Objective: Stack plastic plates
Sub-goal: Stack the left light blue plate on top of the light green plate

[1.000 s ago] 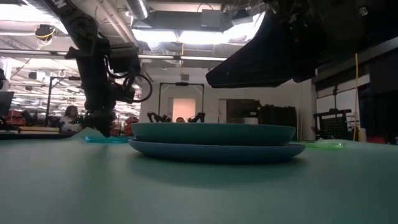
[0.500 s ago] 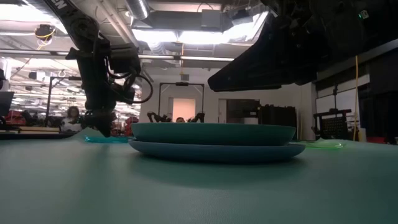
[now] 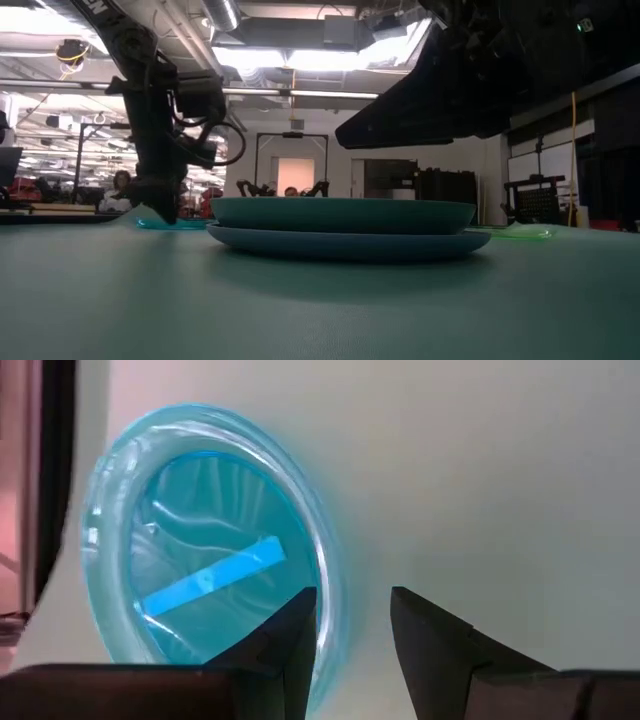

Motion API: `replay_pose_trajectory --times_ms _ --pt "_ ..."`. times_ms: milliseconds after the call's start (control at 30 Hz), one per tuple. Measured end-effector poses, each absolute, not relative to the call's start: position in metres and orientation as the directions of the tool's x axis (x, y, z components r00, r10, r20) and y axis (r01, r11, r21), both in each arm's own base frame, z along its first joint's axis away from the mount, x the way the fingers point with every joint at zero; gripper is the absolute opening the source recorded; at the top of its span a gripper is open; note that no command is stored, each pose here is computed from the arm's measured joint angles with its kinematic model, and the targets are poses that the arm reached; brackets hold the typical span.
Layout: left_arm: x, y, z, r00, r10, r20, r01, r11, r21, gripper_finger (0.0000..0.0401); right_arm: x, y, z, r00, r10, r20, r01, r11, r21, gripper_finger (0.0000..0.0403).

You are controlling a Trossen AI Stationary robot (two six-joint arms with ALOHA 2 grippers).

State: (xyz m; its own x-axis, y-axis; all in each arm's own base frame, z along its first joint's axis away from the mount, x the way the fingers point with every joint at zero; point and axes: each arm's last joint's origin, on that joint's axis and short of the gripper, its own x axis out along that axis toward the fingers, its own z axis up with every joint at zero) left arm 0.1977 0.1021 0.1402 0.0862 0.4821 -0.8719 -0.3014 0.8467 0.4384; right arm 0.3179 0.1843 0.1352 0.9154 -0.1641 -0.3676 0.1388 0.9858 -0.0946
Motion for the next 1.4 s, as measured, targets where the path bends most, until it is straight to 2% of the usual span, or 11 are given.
replay_pose_trajectory --times_ms 800,1000,1267,1400 --pt "0.184 0.119 0.126 0.110 0.545 -0.831 -0.389 0.793 0.468 0.0124 0.318 0.184 0.135 0.914 -0.165 -0.371 0.138 0.986 -0.098 0.0135" --pt "0.180 0.124 0.125 0.075 0.577 -0.814 -0.414 0.760 0.501 0.0124 0.318 0.184 0.135 0.914 -0.165 -0.370 0.139 0.986 -0.096 0.0135" --pt "0.178 0.131 0.125 0.110 0.542 -0.833 -0.467 0.768 0.438 0.0123 0.318 0.184 0.135 0.914 -0.165 -0.371 0.139 0.986 -0.096 0.0135" --pt "0.177 0.134 0.126 0.117 0.542 -0.832 -0.499 0.756 0.423 0.0111 0.318 0.184 0.135 0.914 -0.165 -0.372 0.139 0.986 -0.097 0.0135"
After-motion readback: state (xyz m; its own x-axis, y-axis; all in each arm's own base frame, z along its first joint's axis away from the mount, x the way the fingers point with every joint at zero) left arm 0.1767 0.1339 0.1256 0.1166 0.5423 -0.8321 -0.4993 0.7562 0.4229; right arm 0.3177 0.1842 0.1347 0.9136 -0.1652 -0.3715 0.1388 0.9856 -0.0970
